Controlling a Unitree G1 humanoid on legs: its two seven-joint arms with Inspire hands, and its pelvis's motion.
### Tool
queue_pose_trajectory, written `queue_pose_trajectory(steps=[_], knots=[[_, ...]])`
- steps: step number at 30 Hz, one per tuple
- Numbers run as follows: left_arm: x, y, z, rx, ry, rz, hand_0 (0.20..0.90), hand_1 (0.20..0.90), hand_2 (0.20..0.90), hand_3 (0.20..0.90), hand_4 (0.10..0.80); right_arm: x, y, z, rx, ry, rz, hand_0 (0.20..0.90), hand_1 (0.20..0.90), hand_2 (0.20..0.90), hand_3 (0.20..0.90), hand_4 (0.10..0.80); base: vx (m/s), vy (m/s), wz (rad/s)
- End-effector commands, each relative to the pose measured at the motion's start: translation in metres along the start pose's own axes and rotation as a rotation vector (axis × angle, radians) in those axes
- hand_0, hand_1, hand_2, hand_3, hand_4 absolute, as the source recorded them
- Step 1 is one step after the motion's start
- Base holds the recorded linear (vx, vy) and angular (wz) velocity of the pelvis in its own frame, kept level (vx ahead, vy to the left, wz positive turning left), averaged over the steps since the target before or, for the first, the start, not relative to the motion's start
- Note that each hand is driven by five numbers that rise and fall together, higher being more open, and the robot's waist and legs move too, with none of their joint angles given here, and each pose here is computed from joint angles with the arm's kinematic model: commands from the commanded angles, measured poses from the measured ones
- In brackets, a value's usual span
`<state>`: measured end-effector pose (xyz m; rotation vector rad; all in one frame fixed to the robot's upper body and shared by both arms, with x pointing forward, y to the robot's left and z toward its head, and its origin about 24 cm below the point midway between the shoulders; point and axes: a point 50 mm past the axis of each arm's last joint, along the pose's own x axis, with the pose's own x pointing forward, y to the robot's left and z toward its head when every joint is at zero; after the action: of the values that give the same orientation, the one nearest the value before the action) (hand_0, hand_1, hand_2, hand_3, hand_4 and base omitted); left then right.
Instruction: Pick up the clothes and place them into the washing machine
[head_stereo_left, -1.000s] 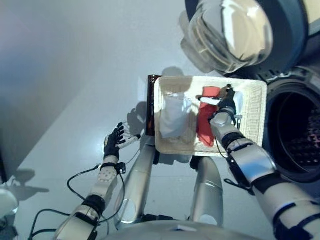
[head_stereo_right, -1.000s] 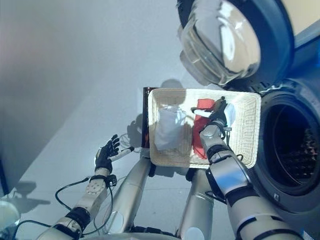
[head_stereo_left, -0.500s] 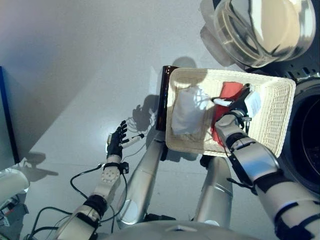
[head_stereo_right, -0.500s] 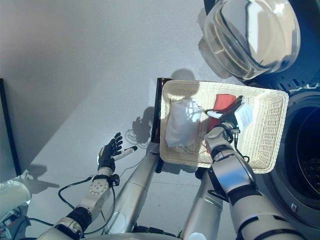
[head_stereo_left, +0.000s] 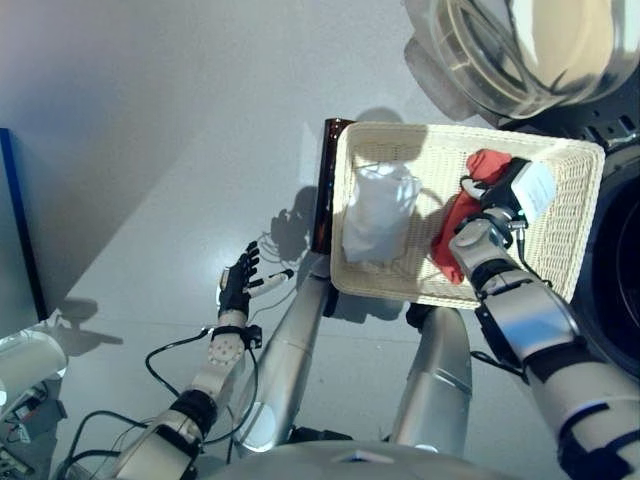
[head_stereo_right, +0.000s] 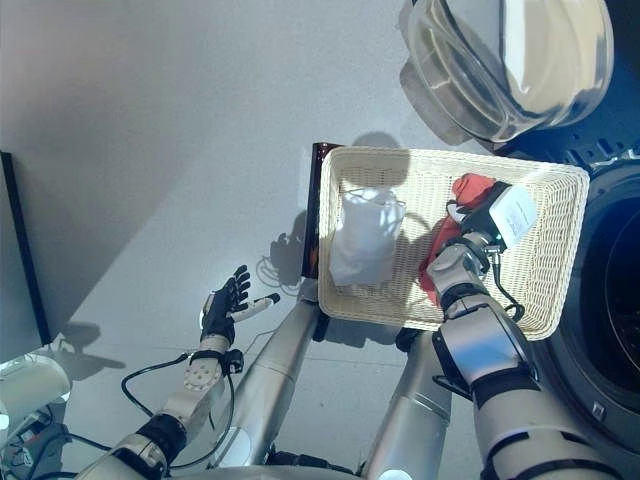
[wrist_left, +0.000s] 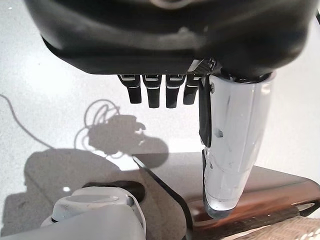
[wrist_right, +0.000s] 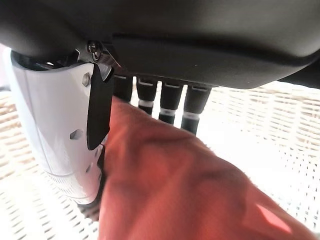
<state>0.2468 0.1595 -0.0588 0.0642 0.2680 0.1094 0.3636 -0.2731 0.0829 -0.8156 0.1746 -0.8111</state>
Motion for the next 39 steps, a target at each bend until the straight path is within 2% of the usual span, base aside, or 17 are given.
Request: queue_pose_trajectory(steps=[1,11,17,31,35,39], knots=[[-0.008,-0.004,-0.001,-0.016,-0.039,0.000,0.900,0.900,0.900,0.900,0.800,-0.016,0.016,-0.034,-0.109,0.059,0.136,0.200,0.200,0.200,0.200,0.300,0.000,0.000,0.00],[-0.012,-0.003,-0.007,-0.003,-0.021,-0.010,0.900,0.900,0.900,0.900,0.800,-0.013,0.008,-0.047,-0.113,0.082,0.101,0.200,0.200,0.200,0.200,0.300,0.008,-0.002,-0.04],[-0.012,-0.002,-0.011,0.003,-0.001,0.001,0.900,0.900,0.900,0.900,0.800,-0.008,0.001,-0.049,0.027,0.127,0.055,0.200,0.200,0.200,0.200,0.300,0.029,-0.002,-0.06],[-0.014,0.020,-0.026,-0.045,0.077,0.073,0.900,0.900,0.900,0.900,0.800,-0.006,-0.013,-0.071,0.777,0.388,-0.078,0.200,0.200,0.200,0.200,0.300,0.038,0.001,-0.16],[-0.017,0.017,-0.030,-0.088,0.100,0.055,0.900,0.900,0.900,0.900,0.800,-0.023,-0.004,-0.080,1.179,0.495,-0.129,0.200,0.200,0.200,0.200,0.300,-0.060,0.015,-0.18],[-0.022,0.012,-0.039,-0.135,0.151,0.042,0.900,0.900,0.900,0.900,0.800,-0.045,0.005,-0.076,1.500,0.499,-0.144,0.200,0.200,0.200,0.200,0.300,0.023,0.015,-0.24]])
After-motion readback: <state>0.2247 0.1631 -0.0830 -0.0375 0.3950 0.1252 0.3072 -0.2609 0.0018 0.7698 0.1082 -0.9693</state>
